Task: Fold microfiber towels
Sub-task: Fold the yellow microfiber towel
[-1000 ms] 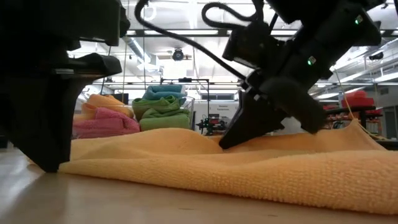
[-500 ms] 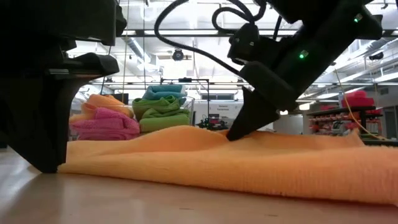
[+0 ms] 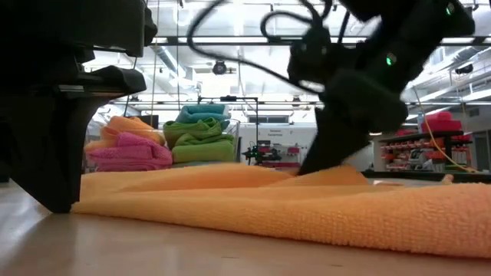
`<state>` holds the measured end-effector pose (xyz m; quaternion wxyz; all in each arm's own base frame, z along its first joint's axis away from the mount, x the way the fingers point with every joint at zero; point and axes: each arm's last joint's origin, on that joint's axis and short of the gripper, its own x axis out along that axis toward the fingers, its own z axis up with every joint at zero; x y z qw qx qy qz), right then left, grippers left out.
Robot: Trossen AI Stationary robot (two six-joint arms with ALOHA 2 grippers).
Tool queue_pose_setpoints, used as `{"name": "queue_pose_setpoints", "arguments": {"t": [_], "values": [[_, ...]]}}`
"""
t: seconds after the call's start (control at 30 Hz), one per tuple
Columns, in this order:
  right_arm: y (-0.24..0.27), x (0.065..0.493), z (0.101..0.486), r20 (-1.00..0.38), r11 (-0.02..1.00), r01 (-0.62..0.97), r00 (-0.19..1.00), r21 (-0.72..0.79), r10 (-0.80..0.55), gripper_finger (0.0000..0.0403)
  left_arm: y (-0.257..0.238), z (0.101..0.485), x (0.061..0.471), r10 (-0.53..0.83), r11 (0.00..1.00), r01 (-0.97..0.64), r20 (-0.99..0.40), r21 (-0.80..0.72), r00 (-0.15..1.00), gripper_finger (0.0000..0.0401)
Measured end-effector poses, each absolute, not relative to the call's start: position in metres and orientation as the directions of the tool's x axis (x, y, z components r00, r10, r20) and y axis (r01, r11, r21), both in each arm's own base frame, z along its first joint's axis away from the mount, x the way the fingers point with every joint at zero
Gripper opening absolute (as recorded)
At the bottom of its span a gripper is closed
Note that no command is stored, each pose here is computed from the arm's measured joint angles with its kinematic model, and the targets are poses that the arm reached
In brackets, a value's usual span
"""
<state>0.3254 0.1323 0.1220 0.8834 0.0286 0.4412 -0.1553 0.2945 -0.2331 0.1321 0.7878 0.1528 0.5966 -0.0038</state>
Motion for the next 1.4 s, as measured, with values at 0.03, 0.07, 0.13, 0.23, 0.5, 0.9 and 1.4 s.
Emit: {"name": "queue_pose_setpoints", "arguments": {"t": [0.03, 0.07, 0.13, 0.23, 0.5, 0.9, 1.4], "values": [[0.133, 0.327, 0.127, -0.782, 0.956, 0.281, 0.576, -0.084, -0.238, 0.0057, -0.233, 0.132, 0.295, 0.175, 0.953, 0.189, -0.941, 0.235, 0.288, 0.0024], [0.134, 0.328, 0.131, -0.78, 0.962, 0.259, 0.583, -0.089, -0.229, 0.0069, -0.233, 0.133, 0.294, 0.173, 0.954, 0.188, -0.941, 0.234, 0.289, 0.0024], [0.137, 0.332, 0.141, -0.771, 0.973, 0.216, 0.607, -0.077, -0.196, 0.0092, -0.233, 0.133, 0.294, 0.171, 0.955, 0.188, -0.942, 0.231, 0.289, 0.0022], [0.139, 0.335, 0.153, -0.746, 0.981, 0.168, 0.641, -0.092, -0.18, 0.0121, -0.233, 0.135, 0.294, 0.165, 0.956, 0.187, -0.943, 0.224, 0.29, 0.0017], [0.133, 0.357, 0.166, -0.588, 0.979, 0.113, 0.786, -0.168, -0.192, 0.0143, -0.233, 0.136, 0.294, 0.163, 0.957, 0.186, -0.943, 0.223, 0.292, 0.0023], [0.083, 0.389, 0.132, -0.597, 0.986, 0.094, 0.787, -0.137, -0.158, 0.0127, -0.233, 0.136, 0.294, 0.165, 0.956, 0.186, -0.942, 0.226, 0.292, 0.0017], [0.15, 0.376, 0.118, -0.611, 0.974, -0.222, 0.767, 0.037, 0.198, 0.0127, -0.23, 0.136, 0.296, 0.185, 0.958, 0.159, -0.936, 0.24, 0.3, 0.0018]]}}
